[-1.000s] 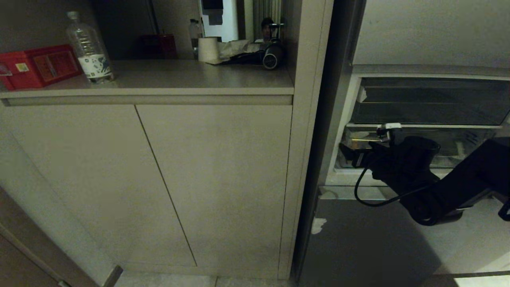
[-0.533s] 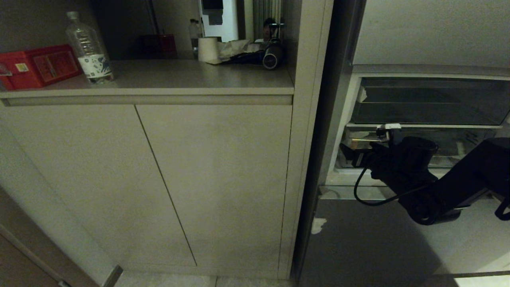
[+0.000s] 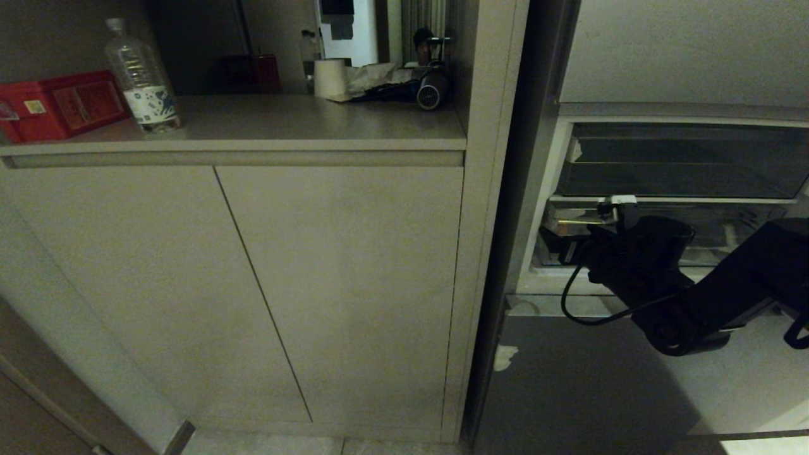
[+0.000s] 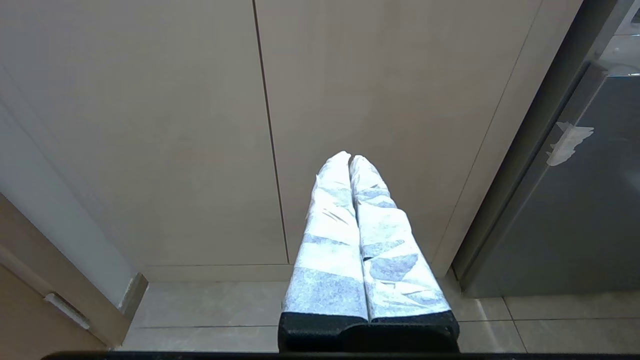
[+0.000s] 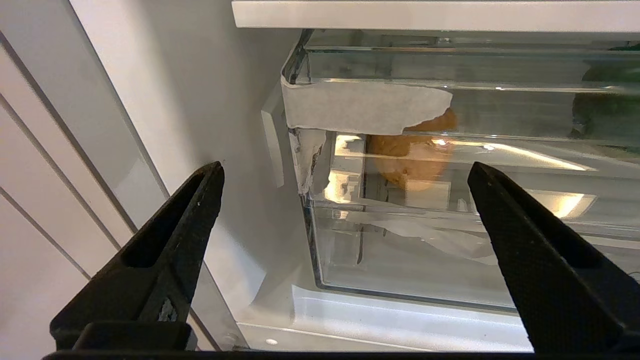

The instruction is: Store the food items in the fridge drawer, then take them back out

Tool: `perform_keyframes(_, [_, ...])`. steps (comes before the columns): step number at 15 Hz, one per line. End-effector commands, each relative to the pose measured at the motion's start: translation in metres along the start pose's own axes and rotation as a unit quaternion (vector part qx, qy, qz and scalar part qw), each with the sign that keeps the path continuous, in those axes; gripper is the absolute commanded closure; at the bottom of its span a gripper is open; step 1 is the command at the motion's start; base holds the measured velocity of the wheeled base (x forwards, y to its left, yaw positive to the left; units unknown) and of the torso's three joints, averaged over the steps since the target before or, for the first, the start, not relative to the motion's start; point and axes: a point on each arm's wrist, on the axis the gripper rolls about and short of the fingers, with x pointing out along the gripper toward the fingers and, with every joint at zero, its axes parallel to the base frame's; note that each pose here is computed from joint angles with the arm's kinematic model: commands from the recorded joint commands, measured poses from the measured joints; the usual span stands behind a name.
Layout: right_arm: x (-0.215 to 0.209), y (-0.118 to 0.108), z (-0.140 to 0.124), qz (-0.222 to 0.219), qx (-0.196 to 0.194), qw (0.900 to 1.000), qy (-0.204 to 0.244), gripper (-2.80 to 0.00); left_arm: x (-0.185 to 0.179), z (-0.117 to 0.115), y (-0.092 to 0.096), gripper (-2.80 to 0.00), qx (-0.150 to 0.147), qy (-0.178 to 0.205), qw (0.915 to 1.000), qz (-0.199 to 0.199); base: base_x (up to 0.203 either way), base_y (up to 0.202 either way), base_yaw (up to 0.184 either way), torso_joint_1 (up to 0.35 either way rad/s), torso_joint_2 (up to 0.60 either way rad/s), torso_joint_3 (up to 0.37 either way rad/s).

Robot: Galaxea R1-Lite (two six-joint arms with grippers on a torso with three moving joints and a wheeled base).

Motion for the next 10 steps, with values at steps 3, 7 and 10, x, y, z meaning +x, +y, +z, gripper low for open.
perform_keyframes(3, [0.003,0.0,0.003,0.001,0.0,1.0,-0.011,-2.8,0.0,0.0,0.0,0.0,0.0,0.001,1.0,0.0,0.0,0.0,0.0,0.0,0.0,0.0])
perform_keyframes(7, [0.011,0.0,-0.004,-0.01,0.0,1.0,-0.011,-2.8,0.0,0.0,0.0,0.0,0.0,0.001,1.0,0.0,0.0,0.0,0.0,0.0,0.0,0.0])
perform_keyframes(10, [0.012,0.0,-0.002,-0.01,0.0,1.0,-0.013,-2.8,0.0,0.0,0.0,0.0,0.0,0.001,1.0,0.0,0.0,0.0,0.0,0.0,0.0,0.0])
